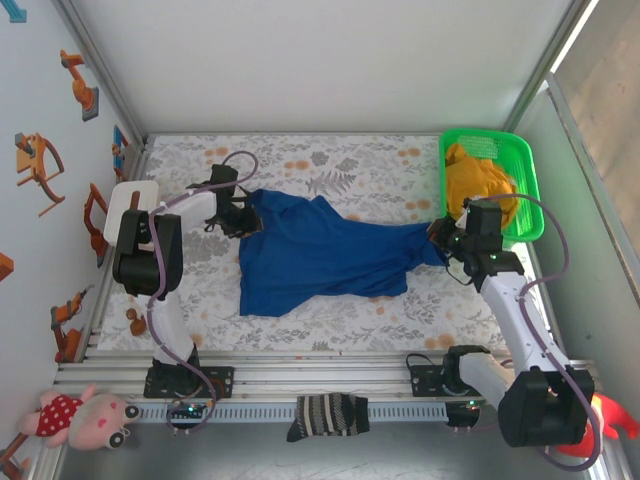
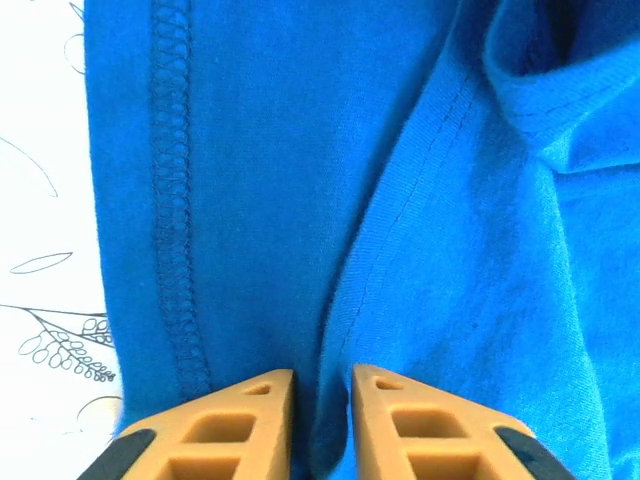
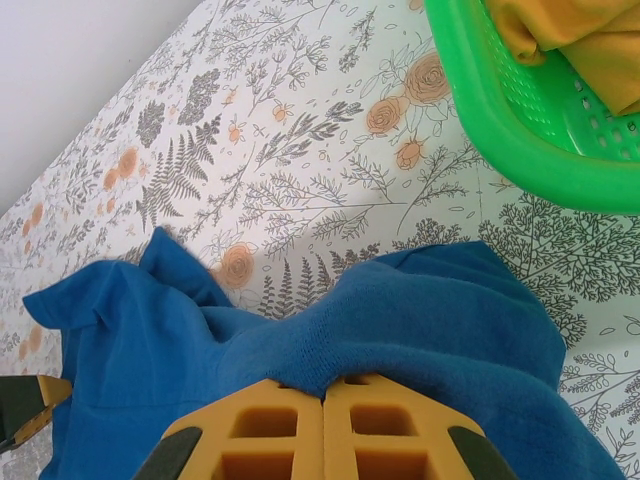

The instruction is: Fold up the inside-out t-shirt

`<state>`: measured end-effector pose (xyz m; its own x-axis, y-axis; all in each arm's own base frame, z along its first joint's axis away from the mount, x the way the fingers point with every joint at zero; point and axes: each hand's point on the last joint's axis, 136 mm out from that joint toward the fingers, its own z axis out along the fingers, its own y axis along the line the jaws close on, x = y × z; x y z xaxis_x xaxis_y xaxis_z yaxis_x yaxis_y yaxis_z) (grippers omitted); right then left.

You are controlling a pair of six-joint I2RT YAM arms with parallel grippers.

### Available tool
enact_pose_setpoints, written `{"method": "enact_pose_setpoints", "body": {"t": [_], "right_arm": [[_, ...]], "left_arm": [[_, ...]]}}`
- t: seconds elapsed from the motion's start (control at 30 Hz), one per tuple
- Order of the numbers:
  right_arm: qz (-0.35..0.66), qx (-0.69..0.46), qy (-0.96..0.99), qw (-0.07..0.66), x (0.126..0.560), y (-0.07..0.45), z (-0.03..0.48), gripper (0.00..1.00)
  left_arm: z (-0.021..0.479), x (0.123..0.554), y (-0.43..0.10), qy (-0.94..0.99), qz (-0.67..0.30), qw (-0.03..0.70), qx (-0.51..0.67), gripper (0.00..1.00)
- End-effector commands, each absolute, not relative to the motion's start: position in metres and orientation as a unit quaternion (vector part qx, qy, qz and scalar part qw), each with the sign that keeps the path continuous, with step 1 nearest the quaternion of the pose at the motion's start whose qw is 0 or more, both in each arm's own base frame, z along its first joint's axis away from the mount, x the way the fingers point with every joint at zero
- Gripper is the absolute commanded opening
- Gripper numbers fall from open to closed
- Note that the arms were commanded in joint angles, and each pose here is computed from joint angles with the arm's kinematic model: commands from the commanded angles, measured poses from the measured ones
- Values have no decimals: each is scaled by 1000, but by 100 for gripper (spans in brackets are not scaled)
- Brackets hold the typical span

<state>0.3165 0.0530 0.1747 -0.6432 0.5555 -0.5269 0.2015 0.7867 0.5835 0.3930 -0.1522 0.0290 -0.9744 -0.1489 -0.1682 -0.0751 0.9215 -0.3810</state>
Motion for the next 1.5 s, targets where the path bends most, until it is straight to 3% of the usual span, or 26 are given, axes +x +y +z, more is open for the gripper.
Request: {"method": "enact_pose_setpoints", "body": {"t": [0.0, 0.2, 0.3, 0.4, 1.0, 1.1, 1.2, 1.47], "right_arm": [[243, 210, 866, 384, 323, 51, 193, 0], [244, 209, 866, 384, 324, 52, 193, 0], [243, 210, 866, 384, 324, 51, 192, 0], [242, 210, 866, 384, 324, 51, 192, 0], [241, 210, 866, 383, 324, 51, 192, 0], [241, 210, 866, 383, 323, 51, 192, 0], [241, 210, 866, 384, 324, 51, 193, 0], [241, 210, 866, 385, 324, 51, 194, 0]], "left_arm": [[42, 397, -158, 972, -201, 111, -49, 17], [50, 399, -156, 971, -198, 121, -50, 15], [52, 400, -158, 971, -203, 121, -48, 29], [49, 399, -161, 970, -209, 114, -47, 35], [59, 396, -169, 969, -207, 127, -36, 32], [63, 394, -162, 974, -170, 145, -25, 34], [63, 392, -158, 978, -143, 148, -11, 42], [52, 389, -159, 982, -131, 136, -4, 43]]}}
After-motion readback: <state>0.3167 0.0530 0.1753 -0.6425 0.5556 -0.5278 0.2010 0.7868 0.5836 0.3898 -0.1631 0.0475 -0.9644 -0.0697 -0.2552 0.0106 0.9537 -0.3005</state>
